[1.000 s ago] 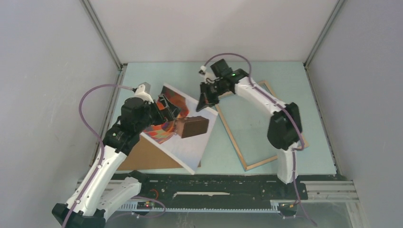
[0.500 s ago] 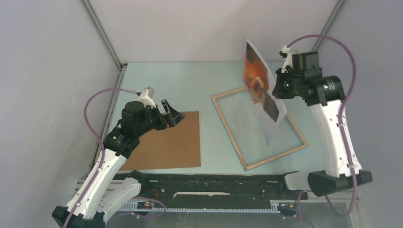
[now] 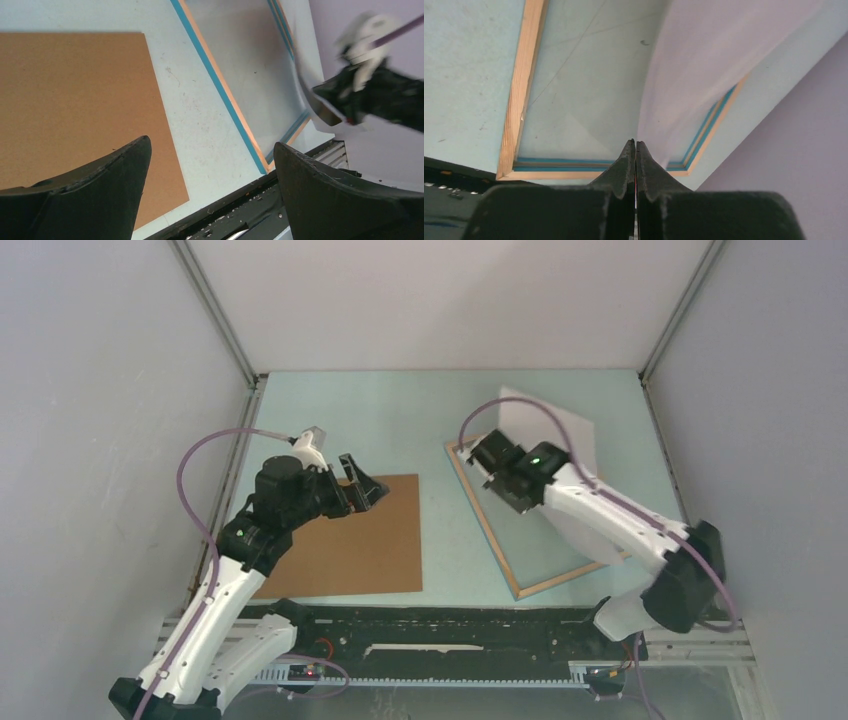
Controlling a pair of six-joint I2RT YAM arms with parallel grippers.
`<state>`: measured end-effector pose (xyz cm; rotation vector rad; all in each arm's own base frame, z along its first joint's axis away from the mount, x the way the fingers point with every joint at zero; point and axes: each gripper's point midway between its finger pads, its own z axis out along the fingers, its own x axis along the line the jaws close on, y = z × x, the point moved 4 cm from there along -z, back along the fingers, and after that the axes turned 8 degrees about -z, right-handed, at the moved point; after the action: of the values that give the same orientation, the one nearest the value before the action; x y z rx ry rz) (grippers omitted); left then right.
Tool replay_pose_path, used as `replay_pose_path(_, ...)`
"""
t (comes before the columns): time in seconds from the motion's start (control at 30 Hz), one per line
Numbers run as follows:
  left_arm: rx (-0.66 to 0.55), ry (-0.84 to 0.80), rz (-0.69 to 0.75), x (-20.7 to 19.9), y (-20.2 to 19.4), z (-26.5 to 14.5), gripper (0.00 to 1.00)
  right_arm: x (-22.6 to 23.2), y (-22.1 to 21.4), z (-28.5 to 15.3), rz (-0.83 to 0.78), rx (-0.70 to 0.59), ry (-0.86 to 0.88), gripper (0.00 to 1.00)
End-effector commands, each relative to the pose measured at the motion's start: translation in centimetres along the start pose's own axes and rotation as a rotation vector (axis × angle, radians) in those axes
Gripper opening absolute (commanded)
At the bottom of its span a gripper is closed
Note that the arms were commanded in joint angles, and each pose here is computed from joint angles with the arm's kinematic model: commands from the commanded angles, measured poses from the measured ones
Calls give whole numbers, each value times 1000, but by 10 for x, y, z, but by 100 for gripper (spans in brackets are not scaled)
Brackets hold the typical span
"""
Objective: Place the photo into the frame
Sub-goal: Turn over the photo from the photo frame.
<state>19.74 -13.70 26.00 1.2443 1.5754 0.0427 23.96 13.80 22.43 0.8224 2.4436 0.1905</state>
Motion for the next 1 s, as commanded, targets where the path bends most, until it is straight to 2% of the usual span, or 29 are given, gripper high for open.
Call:
replay_pose_path(0.0, -20, 44, 38, 10, 2, 1, 100, 19, 14, 22, -80, -34, -89, 0)
replay_pose_path(0.17, -14, 63, 38, 14, 1, 6, 100, 43, 28, 32, -134, -85, -63, 0)
replay_pose_path(0.33, 0, 75, 31, 19, -3, 10, 100, 56, 24, 45, -145, -59, -28, 0)
replay_pose_path(0.53, 11, 82, 30, 21, -5, 11, 100, 45, 6, 58, -73, 47, -109, 0)
replay_pose_path(0.97, 19, 87, 26, 22, -6, 12, 100, 24, -8, 82, -1, 91, -210, 0)
